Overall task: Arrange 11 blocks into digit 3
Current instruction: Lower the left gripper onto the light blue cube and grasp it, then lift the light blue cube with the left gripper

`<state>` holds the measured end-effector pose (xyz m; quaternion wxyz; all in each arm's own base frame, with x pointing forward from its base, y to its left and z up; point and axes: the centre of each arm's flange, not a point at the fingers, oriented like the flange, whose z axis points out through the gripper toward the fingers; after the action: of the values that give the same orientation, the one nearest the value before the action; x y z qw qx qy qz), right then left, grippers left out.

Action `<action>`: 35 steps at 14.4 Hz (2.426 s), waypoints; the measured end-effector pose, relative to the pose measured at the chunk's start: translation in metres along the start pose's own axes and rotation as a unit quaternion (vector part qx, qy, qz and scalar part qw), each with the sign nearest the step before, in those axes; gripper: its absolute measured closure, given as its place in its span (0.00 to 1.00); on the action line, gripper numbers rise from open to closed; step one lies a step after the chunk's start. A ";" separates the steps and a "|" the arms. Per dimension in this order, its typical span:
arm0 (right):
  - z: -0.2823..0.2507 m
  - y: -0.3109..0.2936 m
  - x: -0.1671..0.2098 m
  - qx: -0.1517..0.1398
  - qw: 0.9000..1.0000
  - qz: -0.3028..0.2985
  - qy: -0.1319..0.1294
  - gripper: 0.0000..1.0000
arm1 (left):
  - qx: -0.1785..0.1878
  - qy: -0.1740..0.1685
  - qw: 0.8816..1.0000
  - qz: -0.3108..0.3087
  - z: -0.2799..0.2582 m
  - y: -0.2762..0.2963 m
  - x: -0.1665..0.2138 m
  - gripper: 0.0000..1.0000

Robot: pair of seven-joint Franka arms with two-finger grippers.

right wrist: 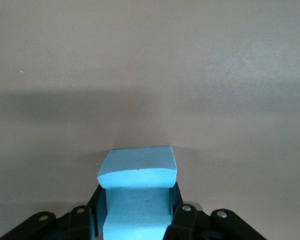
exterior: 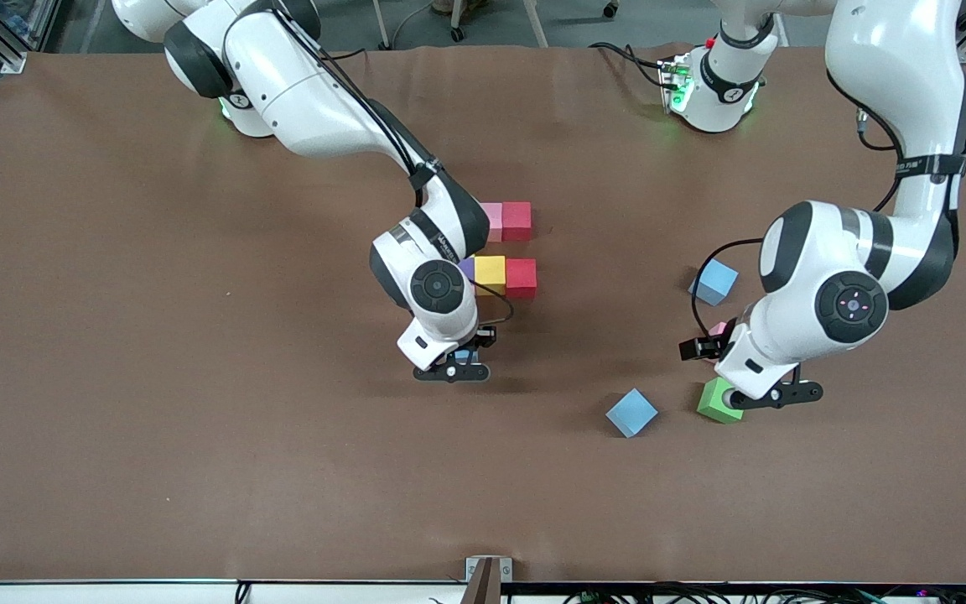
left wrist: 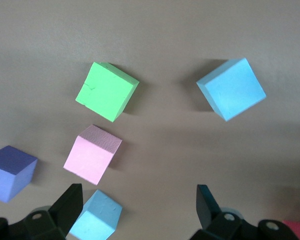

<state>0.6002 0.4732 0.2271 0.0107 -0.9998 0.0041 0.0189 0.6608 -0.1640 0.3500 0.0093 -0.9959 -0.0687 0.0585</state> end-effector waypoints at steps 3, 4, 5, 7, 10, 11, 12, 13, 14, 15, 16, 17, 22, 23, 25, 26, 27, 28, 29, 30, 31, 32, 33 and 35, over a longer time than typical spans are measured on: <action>0.001 -0.001 -0.003 0.000 1.000 -0.001 0.000 0.48 | -0.003 0.004 0.999 -0.050 0.019 0.018 0.007 0.00; 0.001 -0.001 -0.004 -0.001 1.000 -0.002 -0.001 0.48 | -0.004 0.004 0.998 -0.069 0.024 0.025 0.009 0.00; 0.001 -0.001 -0.004 -0.001 1.000 -0.002 -0.001 0.48 | -0.005 0.004 0.996 -0.084 0.029 0.030 0.012 0.00; 0.001 -0.001 -0.005 -0.002 1.000 -0.002 -0.002 0.48 | -0.012 0.013 0.995 -0.099 0.040 0.035 0.022 0.00; 0.001 -0.001 -0.007 -0.004 1.000 -0.003 -0.005 0.48 | -0.023 0.029 0.994 -0.102 0.049 0.037 0.032 0.00; 0.001 -0.001 -0.008 -0.005 1.000 -0.004 -0.006 0.48 | -0.025 0.031 0.994 -0.102 0.051 0.037 0.033 0.00; 0.001 -0.002 -0.009 -0.005 1.000 -0.004 -0.007 0.48 | -0.027 0.033 0.994 -0.103 0.052 0.039 0.034 0.00; 0.001 -0.002 -0.010 -0.006 1.000 -0.005 -0.007 0.48 | -0.029 0.034 0.994 -0.104 0.053 0.043 0.033 0.00; 0.001 -0.002 -0.011 -0.006 1.000 -0.005 -0.008 0.48 | -0.030 0.034 0.994 -0.104 0.053 0.048 0.031 0.00; 0.001 -0.003 -0.011 -0.006 1.000 -0.006 -0.008 0.48 | -0.030 0.034 0.994 -0.103 0.054 0.053 0.029 0.00; 0.002 -0.003 -0.012 -0.006 1.000 -0.006 -0.008 0.48 | -0.029 0.034 0.994 -0.104 0.056 0.055 0.028 0.00; 0.002 -0.003 -0.012 -0.006 1.000 -0.006 -0.008 0.48 | -0.029 0.033 0.993 -0.108 0.058 0.057 0.028 0.00; 0.002 -0.003 -0.013 -0.007 1.000 -0.006 -0.009 0.48 | -0.045 0.050 0.985 -0.156 0.077 0.060 0.047 0.00; 0.002 -0.003 -0.013 -0.007 1.000 -0.004 -0.009 0.48 | -0.050 0.055 0.983 -0.169 0.081 0.061 0.051 0.00; 0.002 -0.003 -0.013 -0.007 1.000 -0.001 -0.009 0.48 | -0.058 0.061 0.978 -0.192 0.088 0.064 0.054 0.00; 0.002 -0.003 -0.013 -0.007 1.000 0.000 -0.009 0.48 | -0.061 0.063 0.976 -0.200 0.092 0.065 0.055 0.00; 0.002 -0.003 -0.014 -0.007 1.000 0.001 -0.009 0.48 | -0.062 0.064 0.975 -0.205 0.095 0.066 0.056 0.00; 0.002 -0.003 -0.014 -0.007 1.000 0.001 -0.009 0.48 | -0.062 0.063 0.974 -0.207 0.100 0.067 0.056 0.00; 0.002 -0.003 -0.014 -0.008 1.000 0.001 -0.009 0.48 | -0.064 0.064 0.974 -0.210 0.104 0.067 0.057 0.00; 0.002 -0.003 -0.014 -0.008 1.000 0.001 -0.009 0.48 | -0.065 0.065 0.973 -0.212 0.108 0.067 0.058 0.00; 0.002 -0.003 -0.014 -0.008 1.000 0.001 -0.009 0.48 | -0.065 0.065 0.972 -0.214 0.112 0.067 0.059 0.00; 0.002 -0.003 -0.014 -0.008 1.000 0.001 -0.009 0.48 | -0.065 0.064 0.972 -0.215 0.116 0.067 0.059 0.00; 0.002 -0.003 -0.014 -0.008 1.000 0.001 -0.009 0.48 | -0.065 0.064 0.972 -0.215 0.119 0.067 0.059 0.00; 0.002 -0.003 -0.014 -0.008 1.000 0.001 -0.010 0.48 | -0.068 0.065 0.972 -0.217 0.120 0.068 0.060 0.00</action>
<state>0.5861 0.4768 0.2257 0.0031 -0.9996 0.0047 0.0284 0.7146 -0.2220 0.2226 -0.0410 -0.9571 -0.2864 -0.0150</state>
